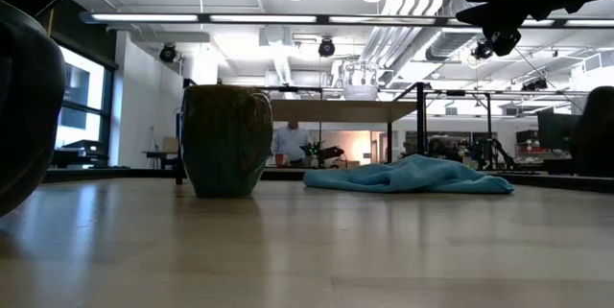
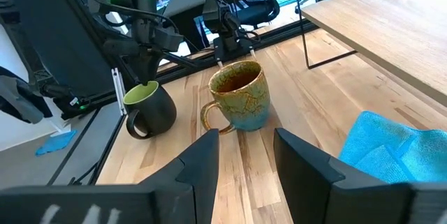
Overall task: Stack small to large cups/mugs on shelf
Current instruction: Put the black mug on the shelf
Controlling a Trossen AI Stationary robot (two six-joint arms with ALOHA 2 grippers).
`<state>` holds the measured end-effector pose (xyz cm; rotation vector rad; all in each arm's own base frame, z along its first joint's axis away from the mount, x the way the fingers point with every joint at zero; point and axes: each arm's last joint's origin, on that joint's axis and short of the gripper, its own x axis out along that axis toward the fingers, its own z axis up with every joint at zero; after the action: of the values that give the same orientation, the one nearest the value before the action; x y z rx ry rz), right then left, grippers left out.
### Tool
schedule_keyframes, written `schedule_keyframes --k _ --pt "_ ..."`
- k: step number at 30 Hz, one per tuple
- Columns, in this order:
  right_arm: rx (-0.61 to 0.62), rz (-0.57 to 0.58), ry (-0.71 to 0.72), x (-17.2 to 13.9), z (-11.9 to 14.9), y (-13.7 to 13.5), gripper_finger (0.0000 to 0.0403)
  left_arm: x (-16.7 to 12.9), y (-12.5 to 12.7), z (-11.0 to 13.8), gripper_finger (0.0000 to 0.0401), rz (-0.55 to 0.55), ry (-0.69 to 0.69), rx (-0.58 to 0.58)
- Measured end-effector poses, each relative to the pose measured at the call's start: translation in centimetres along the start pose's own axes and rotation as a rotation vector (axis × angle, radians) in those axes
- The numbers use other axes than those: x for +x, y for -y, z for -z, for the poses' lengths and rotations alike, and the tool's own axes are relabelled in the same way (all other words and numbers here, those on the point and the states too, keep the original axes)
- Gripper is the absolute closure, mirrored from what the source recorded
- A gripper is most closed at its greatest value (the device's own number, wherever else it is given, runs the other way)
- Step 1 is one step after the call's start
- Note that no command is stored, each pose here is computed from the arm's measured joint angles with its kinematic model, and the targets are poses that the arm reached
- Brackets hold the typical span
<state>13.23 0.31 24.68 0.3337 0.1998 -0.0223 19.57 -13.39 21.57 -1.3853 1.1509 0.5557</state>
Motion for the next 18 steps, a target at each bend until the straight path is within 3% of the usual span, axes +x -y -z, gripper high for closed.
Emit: schedule_keyframes --k 18 --pt "-0.007 0.001 -0.003 0.00 0.03 0.01 0.0275 0.50 -0.04 0.03 0.0311 -0.025 -0.012 -0.007"
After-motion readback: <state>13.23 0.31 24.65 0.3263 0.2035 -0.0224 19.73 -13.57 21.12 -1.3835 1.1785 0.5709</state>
